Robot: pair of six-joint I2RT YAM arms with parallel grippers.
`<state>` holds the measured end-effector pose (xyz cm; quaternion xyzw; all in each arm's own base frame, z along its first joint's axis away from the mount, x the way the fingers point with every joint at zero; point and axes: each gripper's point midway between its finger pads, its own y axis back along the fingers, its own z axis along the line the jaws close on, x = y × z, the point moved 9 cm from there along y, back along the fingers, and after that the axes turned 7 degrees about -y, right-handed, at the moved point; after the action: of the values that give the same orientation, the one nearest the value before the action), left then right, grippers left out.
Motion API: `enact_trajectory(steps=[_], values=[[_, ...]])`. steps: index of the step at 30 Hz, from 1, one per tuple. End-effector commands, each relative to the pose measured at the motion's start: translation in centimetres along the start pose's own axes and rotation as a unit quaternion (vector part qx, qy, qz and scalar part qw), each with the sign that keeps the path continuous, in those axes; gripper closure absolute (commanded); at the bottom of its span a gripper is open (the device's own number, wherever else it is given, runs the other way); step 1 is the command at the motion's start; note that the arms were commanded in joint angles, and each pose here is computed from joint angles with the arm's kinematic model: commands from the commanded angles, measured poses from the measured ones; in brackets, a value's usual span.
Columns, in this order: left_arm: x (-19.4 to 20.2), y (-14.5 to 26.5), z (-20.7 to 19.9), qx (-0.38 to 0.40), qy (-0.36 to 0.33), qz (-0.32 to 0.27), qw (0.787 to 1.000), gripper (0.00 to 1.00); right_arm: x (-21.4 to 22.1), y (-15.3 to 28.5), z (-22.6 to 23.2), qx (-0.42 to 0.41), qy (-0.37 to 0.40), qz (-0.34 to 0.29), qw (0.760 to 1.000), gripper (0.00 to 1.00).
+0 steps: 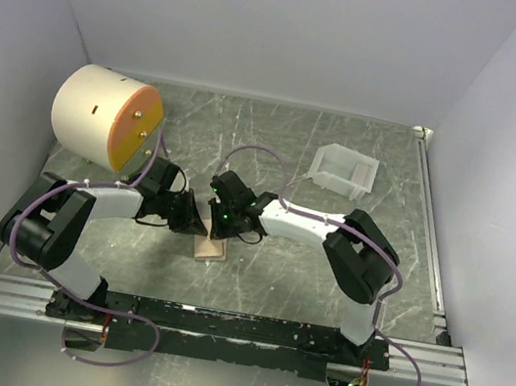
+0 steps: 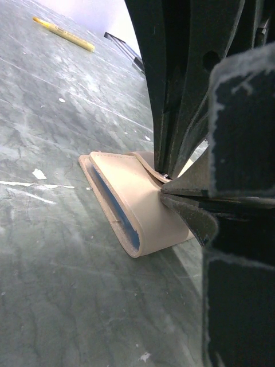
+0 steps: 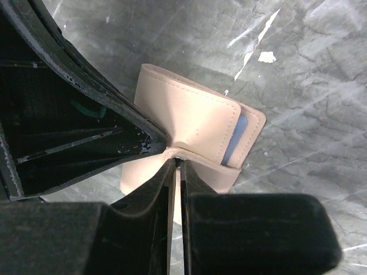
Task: Put the credit cards into the card holder
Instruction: Close the card holder at the center of the board, then reset both arms
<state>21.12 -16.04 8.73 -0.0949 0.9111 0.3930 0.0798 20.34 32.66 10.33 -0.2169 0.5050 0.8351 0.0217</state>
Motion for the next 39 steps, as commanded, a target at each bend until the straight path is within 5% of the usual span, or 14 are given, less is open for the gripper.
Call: enact_trajectory(steps=[1,6,12,17,26,28,32,33,34,39], values=[[1.0,-0.2,0.4,-0.01,0.002,0.008,1.0,0.91,2.4,-3.1,-4.1,0.128,0.02,0.051,0.99,0.93],[0.9,0.1,0.1,-0.011,0.003,0.009,1.0,0.91,3.2,-3.9,-3.9,0.155,0.036,0.068,0.985,0.93],[0.1,1.4,-0.8,-0.034,-0.003,-0.018,0.999,0.89,2.3,-2.5,-3.1,0.127,0.026,0.018,0.991,0.93],[-1.0,3.4,-2.2,-0.059,-0.014,-0.063,0.996,0.7,0.7,-0.3,-1.6,0.077,0.028,-0.039,0.996,0.9],[-3.0,9.0,-6.5,-0.068,-0.058,-0.147,0.985,0.54,-2.1,6.9,0.7,-0.001,0.02,-0.179,0.984,0.77],[-3.3,10.6,-7.7,-0.068,-0.074,-0.162,0.982,0.32,-2.5,9.1,1.0,-0.022,0.012,-0.218,0.976,0.73],[-3.6,14.0,-9.8,-0.07,-0.109,-0.194,0.972,0.16,-2.4,13.1,0.9,-0.05,-0.004,-0.285,0.957,0.55],[-3.5,14.8,-10.3,-0.069,-0.121,-0.201,0.97,0.1,-2.5,14.1,0.7,-0.05,-0.011,-0.301,0.952,0.41],[-3.5,15.6,-10.8,-0.067,-0.131,-0.209,0.967,0.08,-2.4,15.0,0.6,-0.051,-0.019,-0.316,0.947,0.06],[-2.3,20.1,-13.3,-0.035,-0.189,-0.249,0.949,0.04,-1.7,19.2,-0.1,-0.072,-0.045,-0.369,0.926,0.0]])
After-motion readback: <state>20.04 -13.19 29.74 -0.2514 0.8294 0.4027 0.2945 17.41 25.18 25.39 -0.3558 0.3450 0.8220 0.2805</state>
